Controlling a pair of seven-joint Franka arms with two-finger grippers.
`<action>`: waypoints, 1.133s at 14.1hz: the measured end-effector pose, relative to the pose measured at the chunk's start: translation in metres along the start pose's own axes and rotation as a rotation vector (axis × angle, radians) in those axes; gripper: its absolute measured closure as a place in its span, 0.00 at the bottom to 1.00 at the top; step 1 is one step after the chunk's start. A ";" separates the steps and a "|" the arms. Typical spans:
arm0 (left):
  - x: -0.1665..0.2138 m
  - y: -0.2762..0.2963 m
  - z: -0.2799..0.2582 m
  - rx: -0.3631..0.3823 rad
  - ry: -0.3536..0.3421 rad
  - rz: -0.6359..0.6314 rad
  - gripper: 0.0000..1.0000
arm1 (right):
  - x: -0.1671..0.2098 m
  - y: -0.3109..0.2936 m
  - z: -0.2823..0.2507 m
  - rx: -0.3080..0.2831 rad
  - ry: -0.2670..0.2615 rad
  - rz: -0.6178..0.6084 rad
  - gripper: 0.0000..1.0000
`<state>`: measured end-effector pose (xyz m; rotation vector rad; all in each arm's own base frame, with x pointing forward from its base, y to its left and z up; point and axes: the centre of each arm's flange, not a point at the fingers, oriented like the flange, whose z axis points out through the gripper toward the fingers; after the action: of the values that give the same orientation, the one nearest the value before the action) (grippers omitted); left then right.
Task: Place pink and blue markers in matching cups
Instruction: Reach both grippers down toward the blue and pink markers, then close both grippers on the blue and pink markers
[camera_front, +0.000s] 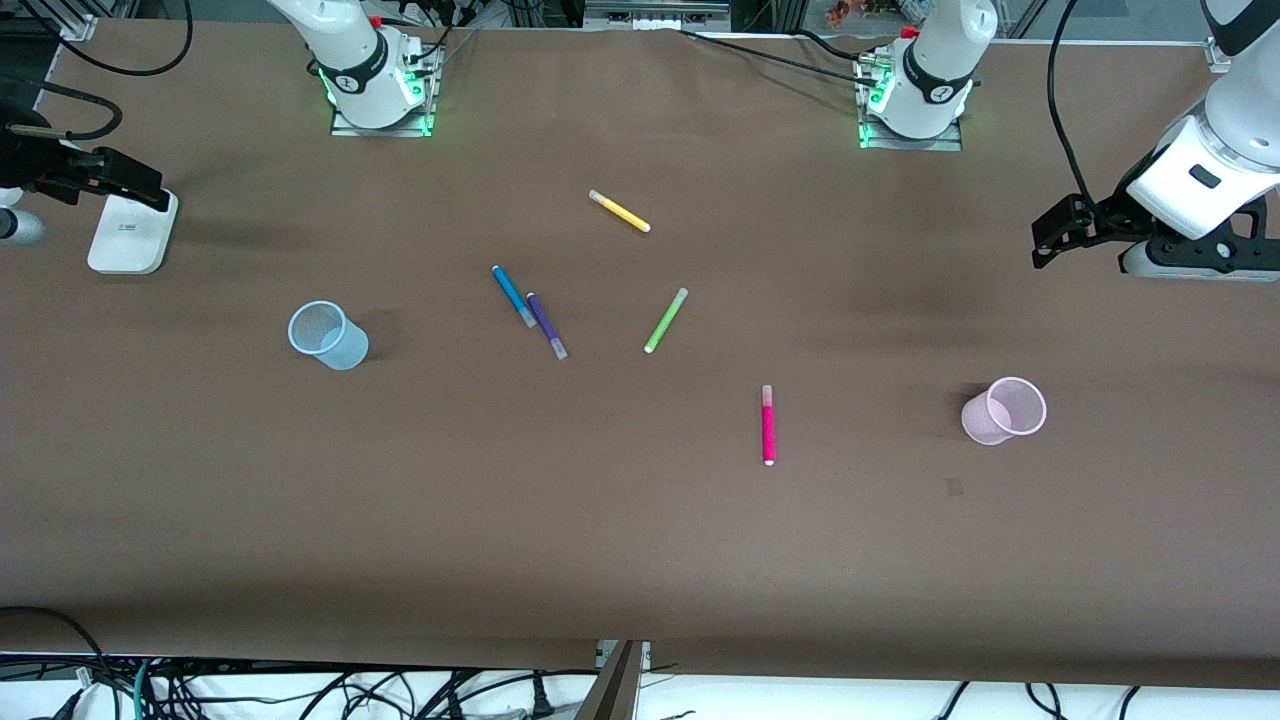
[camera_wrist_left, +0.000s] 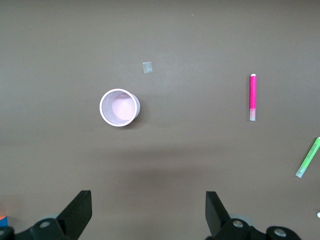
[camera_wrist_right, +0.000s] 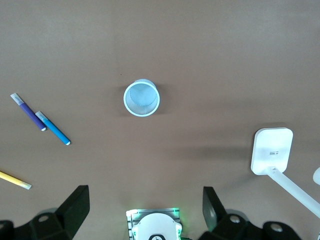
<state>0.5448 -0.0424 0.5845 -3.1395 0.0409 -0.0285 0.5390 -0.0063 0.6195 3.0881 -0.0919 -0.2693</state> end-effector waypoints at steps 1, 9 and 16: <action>0.000 0.000 -0.001 0.000 0.003 0.000 0.00 | 0.000 0.000 0.000 0.000 0.000 0.000 0.00; 0.006 0.002 0.002 -0.001 -0.001 0.003 0.00 | 0.032 -0.053 0.050 -0.011 -0.093 -0.092 0.00; 0.018 0.081 0.074 0.002 -0.155 0.132 0.00 | 0.067 -0.209 0.207 -0.045 -0.137 -0.325 0.00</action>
<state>0.5619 -0.1236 0.5107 -3.1179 0.2473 0.2143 0.5805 0.1906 0.3952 3.0230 0.4089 -0.4865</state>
